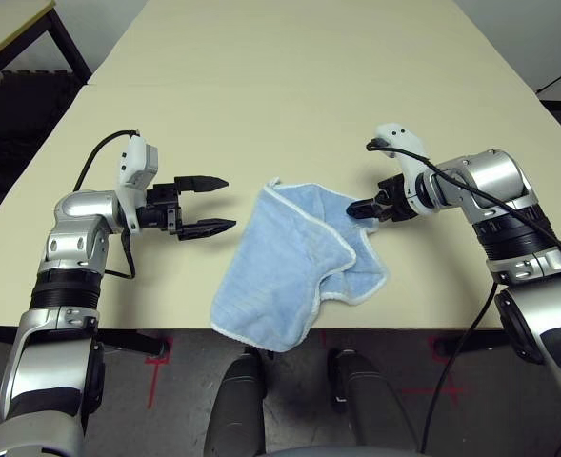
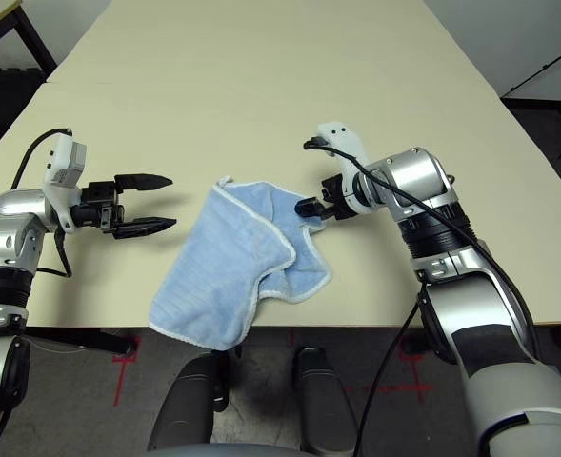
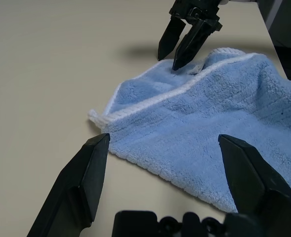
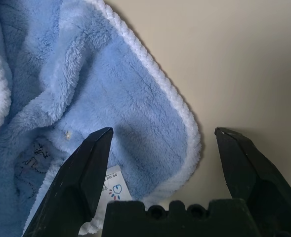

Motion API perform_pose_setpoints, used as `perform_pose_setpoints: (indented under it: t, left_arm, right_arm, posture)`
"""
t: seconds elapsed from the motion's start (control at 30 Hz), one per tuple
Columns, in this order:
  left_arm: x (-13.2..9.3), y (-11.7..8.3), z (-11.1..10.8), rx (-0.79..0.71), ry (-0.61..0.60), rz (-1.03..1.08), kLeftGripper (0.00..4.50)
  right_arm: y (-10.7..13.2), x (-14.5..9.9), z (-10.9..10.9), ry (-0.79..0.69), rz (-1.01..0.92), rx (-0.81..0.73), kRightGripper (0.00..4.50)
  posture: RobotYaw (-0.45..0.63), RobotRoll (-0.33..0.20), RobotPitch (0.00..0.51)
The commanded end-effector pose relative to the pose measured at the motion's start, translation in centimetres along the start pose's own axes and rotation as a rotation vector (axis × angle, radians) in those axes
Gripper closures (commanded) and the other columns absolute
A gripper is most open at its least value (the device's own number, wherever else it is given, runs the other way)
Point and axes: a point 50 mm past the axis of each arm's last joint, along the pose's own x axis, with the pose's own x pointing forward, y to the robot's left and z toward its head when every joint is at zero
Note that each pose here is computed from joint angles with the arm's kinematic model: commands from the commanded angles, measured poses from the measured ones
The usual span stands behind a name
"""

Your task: Fold the towel and set it aside.

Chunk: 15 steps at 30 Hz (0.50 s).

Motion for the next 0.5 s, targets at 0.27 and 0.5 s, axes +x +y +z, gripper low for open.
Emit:
perform_pose_setpoints:
  t: [0.27,0.5]
  left_arm:
    - [0.4,-0.1,0.1,0.001,0.001,-0.019,0.05]
    - [0.4,-0.2,0.0,-0.002,0.004,-0.021,0.0]
  right_arm:
    - [-1.5,0.3,-1.8,0.047,-0.075,-0.013,0.0]
    - [-1.7,0.5,-2.2,0.064,-0.084,-0.064,1.74]
  posture:
    - [-0.02,0.0,0.212]
    - [-0.02,0.0,0.216]
